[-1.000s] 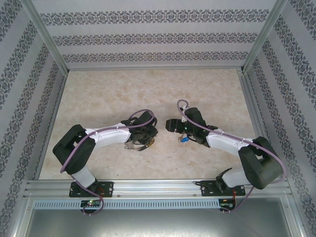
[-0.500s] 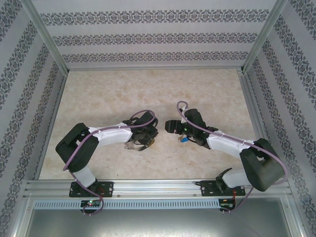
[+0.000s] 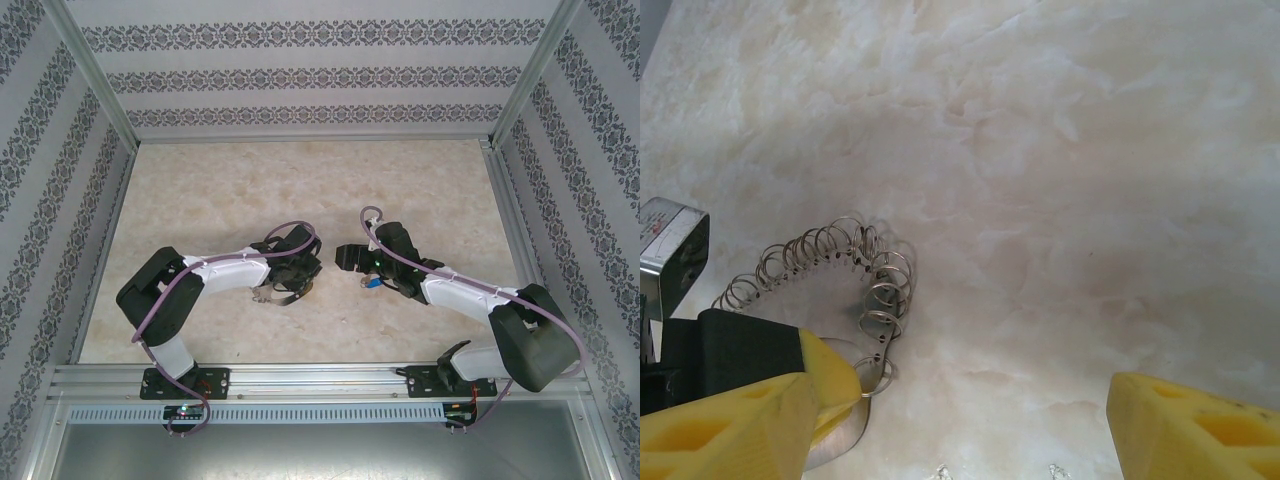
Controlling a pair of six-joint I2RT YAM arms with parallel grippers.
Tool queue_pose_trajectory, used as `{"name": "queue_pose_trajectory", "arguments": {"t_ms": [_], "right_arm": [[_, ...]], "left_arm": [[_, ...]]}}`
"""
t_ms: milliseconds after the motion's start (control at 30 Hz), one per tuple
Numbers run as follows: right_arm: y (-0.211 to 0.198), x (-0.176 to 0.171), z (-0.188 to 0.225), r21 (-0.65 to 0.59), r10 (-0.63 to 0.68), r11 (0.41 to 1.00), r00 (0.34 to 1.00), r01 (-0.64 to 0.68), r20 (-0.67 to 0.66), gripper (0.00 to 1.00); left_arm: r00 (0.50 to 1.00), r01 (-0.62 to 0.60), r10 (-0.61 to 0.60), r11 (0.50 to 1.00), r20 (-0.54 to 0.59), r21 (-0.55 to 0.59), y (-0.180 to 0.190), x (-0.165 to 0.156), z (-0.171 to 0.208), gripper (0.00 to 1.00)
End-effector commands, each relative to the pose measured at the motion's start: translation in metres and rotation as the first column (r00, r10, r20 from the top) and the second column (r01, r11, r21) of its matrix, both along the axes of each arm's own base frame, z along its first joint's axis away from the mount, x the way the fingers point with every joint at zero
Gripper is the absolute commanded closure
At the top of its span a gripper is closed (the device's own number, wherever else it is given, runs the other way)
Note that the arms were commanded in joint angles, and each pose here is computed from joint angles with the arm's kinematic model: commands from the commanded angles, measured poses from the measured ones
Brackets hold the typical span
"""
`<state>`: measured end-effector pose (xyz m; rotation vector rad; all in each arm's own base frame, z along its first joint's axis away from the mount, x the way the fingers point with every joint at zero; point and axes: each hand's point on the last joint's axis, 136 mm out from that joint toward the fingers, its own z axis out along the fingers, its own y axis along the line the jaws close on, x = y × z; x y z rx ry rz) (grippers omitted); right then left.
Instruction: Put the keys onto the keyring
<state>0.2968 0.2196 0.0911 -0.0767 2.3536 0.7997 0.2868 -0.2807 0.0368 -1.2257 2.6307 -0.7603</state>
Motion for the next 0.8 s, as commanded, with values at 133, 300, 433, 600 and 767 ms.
{"name": "queue_pose_trajectory", "arguments": {"t_ms": [133,300,433,600,767], "right_arm": [[0.003,0.000,0.007,0.008,0.003,1.000,0.999,-0.003,0.035,0.23],[0.003,0.001,0.008,0.010,0.002,1.000,0.999,-0.002,0.036,0.23],[0.003,0.001,0.007,0.010,0.000,1.000,0.999,0.000,0.036,0.23],[0.003,0.002,0.008,0.012,0.000,1.000,0.999,-0.001,0.036,0.23],[0.003,0.001,0.009,0.013,0.002,1.000,0.999,-0.002,0.039,0.23]], "left_arm": [[0.999,-0.050,0.050,0.999,-0.020,0.019,0.009,0.003,-0.008,0.76],[0.998,-0.049,0.050,0.998,-0.030,0.024,0.011,0.001,-0.012,0.76],[0.998,-0.045,0.046,0.999,-0.035,0.030,0.012,0.000,-0.014,0.76],[0.998,-0.047,0.048,0.998,-0.037,0.033,0.013,0.000,-0.016,0.77],[0.998,-0.047,0.049,0.998,-0.042,0.036,0.013,-0.001,-0.018,0.80]]}}
